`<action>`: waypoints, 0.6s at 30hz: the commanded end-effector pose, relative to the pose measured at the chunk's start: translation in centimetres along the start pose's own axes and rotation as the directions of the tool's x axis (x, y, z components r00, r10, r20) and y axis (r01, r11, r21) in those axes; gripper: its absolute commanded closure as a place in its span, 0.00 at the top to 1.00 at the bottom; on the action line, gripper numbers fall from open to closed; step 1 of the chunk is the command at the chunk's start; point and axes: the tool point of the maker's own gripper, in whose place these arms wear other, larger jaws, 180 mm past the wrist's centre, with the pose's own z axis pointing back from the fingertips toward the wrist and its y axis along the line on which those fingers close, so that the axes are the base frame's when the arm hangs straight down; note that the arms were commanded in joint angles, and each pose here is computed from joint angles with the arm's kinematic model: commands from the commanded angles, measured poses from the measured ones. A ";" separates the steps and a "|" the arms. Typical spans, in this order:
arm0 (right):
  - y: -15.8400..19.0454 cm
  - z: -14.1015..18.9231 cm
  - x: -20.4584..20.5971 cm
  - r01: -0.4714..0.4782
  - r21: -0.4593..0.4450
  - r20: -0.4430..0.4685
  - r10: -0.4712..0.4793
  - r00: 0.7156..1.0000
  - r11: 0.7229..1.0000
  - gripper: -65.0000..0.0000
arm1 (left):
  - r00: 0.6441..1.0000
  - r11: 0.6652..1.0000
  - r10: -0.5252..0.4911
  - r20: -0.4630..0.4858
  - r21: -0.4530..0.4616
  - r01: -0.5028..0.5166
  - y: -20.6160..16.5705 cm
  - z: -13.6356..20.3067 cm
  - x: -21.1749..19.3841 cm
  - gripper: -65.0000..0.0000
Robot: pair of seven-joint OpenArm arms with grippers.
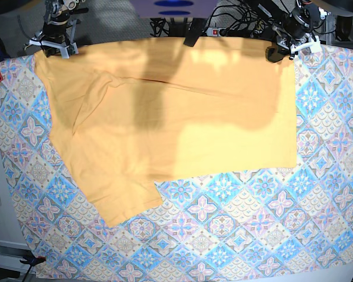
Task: Fold the T-shirt properly
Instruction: 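Hold the shirt edge with both grippers and release it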
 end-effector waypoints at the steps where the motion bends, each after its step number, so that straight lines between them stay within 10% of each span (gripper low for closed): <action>1: -1.2 0.0 -0.2 -0.010 -0.038 0.006 0.010 1.000 0.999 0.06 | 0.999 0.998 -0.008 -0.031 0.068 0.010 1.7 0.7 -0.4 0.31; 18: -0.9 0.1 -0.2 -0.012 -0.032 0.005 0.012 1.000 0.999 0.06 | 0.995 0.988 0.077 -0.061 0.142 -0.068 5.2 4.3 -1.5 0.31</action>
